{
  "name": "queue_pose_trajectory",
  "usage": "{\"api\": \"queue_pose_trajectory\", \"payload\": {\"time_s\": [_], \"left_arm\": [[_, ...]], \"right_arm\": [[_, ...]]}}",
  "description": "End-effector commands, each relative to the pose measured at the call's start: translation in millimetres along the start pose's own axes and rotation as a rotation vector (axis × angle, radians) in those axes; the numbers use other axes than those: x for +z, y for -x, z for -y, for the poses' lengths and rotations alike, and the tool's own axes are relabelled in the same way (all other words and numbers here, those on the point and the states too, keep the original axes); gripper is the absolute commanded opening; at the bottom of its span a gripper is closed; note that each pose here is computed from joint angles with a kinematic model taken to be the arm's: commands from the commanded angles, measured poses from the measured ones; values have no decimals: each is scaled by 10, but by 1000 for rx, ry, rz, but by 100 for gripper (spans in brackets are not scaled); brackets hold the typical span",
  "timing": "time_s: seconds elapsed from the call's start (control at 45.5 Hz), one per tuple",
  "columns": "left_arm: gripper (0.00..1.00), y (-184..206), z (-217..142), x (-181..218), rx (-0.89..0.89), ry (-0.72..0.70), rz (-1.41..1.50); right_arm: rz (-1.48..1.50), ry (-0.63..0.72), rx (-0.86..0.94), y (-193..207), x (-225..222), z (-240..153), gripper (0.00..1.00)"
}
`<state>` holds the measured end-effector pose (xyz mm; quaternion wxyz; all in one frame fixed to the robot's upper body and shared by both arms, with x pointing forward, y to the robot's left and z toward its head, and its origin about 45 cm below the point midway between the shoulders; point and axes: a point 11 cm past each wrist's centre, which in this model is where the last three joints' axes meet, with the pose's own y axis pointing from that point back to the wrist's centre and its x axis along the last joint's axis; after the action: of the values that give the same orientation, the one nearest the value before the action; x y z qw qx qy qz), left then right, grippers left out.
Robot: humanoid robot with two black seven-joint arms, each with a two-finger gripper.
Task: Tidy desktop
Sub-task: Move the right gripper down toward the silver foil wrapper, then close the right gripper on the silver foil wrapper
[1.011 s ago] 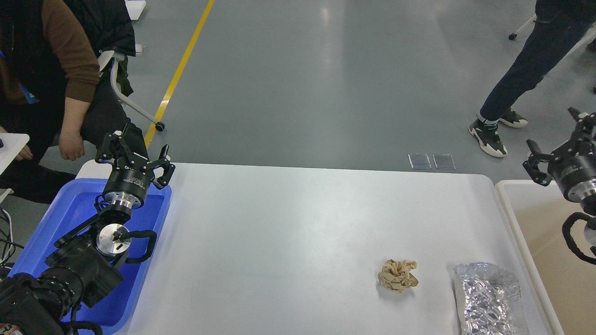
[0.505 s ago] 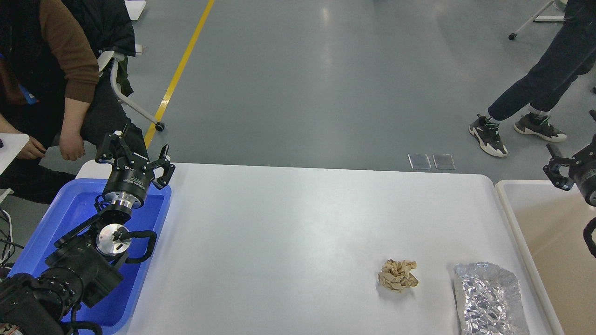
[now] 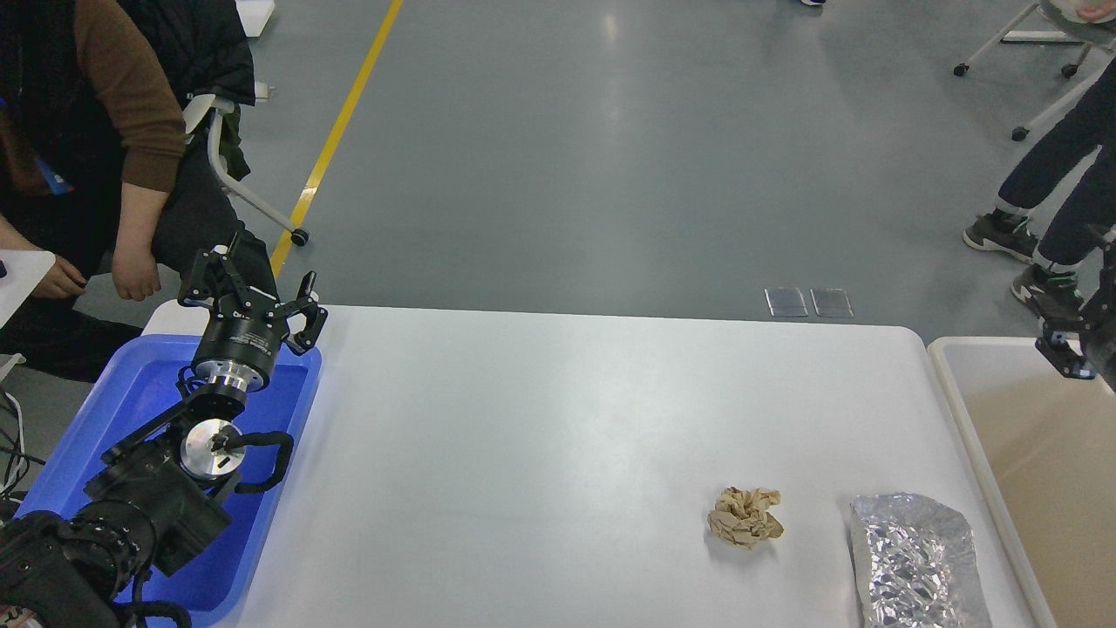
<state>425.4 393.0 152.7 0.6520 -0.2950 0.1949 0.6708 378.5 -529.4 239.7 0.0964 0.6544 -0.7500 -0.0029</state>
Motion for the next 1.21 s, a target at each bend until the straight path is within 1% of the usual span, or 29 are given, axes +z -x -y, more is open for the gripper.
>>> {"api": "queue_pose_trajectory", "payload": {"time_s": [0.0, 0.11, 0.198, 0.33, 0.44, 0.484, 0.571, 0.681, 0.813, 1.055, 1.187], "left_arm": [[100, 1, 0, -1, 0, 0, 0], [100, -3, 1, 7, 0, 1, 1], [100, 1, 0, -1, 0, 0, 0], [100, 1, 0, -1, 0, 0, 0], [100, 1, 0, -1, 0, 0, 0], [100, 1, 0, -1, 0, 0, 0], [100, 1, 0, -1, 0, 0, 0], [100, 1, 0, -1, 0, 0, 0], [100, 1, 0, -1, 0, 0, 0], [100, 1, 0, -1, 0, 0, 0], [100, 1, 0, -1, 0, 0, 0]], "right_arm": [[-450, 70, -113, -203, -173, -106, 100], [-681, 97, -218, -177, -263, -192, 100], [-793, 114, -306, -126, -304, -344, 100], [-940, 134, -471, 55, -312, -653, 100], [-1049, 172, -603, 190, -150, -894, 100], [-1095, 208, -668, 225, 13, -1011, 100], [-1139, 263, -734, 219, 229, -1153, 100], [-1144, 299, -766, 226, 421, -1256, 100], [-1137, 289, -772, 313, 602, -1292, 100], [-1092, 321, -806, 433, 907, -1408, 99], [-1094, 343, -786, 401, 1106, -1441, 99]]}}
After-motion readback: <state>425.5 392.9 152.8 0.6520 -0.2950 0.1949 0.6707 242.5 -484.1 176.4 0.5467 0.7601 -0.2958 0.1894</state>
